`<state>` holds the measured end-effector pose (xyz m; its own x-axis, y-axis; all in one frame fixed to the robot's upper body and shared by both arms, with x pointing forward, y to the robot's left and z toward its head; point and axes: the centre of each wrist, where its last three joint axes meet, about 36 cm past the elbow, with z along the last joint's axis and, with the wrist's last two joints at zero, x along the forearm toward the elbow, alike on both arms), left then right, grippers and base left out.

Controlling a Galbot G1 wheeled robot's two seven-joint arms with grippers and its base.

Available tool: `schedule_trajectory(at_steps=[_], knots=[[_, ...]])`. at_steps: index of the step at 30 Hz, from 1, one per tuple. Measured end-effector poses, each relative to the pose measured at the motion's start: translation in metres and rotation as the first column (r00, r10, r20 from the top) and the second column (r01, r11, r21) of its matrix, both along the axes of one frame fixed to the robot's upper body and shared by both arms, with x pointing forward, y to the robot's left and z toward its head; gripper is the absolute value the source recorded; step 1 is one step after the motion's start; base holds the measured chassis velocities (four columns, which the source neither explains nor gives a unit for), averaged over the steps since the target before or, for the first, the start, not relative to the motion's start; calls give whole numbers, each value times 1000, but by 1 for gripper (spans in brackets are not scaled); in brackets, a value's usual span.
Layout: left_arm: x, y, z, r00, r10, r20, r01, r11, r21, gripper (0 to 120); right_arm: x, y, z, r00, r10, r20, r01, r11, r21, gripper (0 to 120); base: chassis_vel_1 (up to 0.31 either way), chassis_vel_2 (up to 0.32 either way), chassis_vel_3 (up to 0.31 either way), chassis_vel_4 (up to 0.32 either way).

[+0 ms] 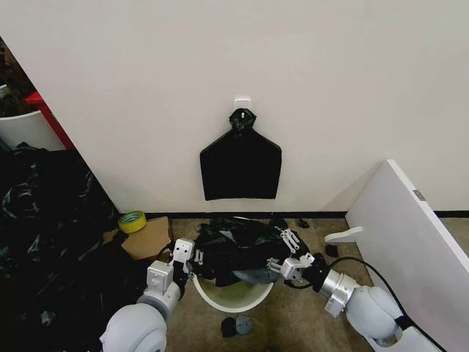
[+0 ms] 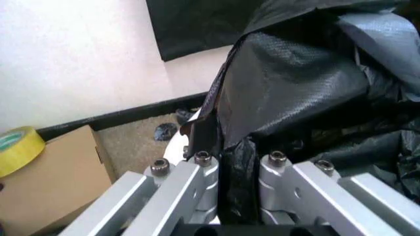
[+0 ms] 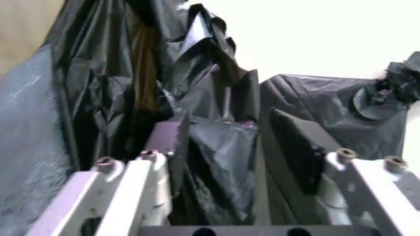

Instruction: Place the garbage bag over the trash bin.

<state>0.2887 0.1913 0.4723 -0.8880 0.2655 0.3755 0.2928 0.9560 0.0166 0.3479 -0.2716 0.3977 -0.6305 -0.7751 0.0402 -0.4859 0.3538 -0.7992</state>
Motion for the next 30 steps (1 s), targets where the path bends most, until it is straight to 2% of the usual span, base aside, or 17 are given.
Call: schedule_trajectory(at_steps=[1,4,7,15,19,20,22,25,29,30], knots=[[0,0,0,1000,0,0,0,1000,0,5,0,0,0,1000,0,0,0,1000,0,45,0,0,0,0],[1,0,-1,1000,1,-3,-1,1000,1,5,2,-4,4,1000,23,-13,-23,999,-40,33,0,0,0,0],[1,0,-2,1000,1,-9,-1,1000,2,5,4,-8,7,998,53,-27,-56,994,-89,32,0,0,0,0],[-2,1,-2,1000,3,-17,-3,1000,1,5,5,-8,8,998,58,-25,-61,993,-105,61,0,0,0,0],[-3,1,-2,1000,5,-16,-5,1000,2,5,6,-10,9,998,61,-27,-63,991,-114,70,0,0,0,0],[-3,2,-1,1000,6,-16,-6,1000,3,5,7,-12,12,997,66,-29,-69,990,-125,80,0,0,0,0],[-4,1,0,1000,6,-16,-6,1000,2,5,8,-13,14,997,71,-31,-74,988,-132,85,0,0,0,0],[-5,1,0,1000,5,-17,-5,1000,0,5,9,-13,15,997,71,-31,-75,989,-126,84,0,0,0,0],[-7,0,0,1000,5,-20,-5,1000,-6,5,8,-8,13,997,69,-42,-73,992,-102,70,0,0,0,0],[-8,-1,1,1000,3,-20,-3,1000,-9,5,8,-6,12,997,69,-45,-73,993,-95,64,0,0,0,0]])
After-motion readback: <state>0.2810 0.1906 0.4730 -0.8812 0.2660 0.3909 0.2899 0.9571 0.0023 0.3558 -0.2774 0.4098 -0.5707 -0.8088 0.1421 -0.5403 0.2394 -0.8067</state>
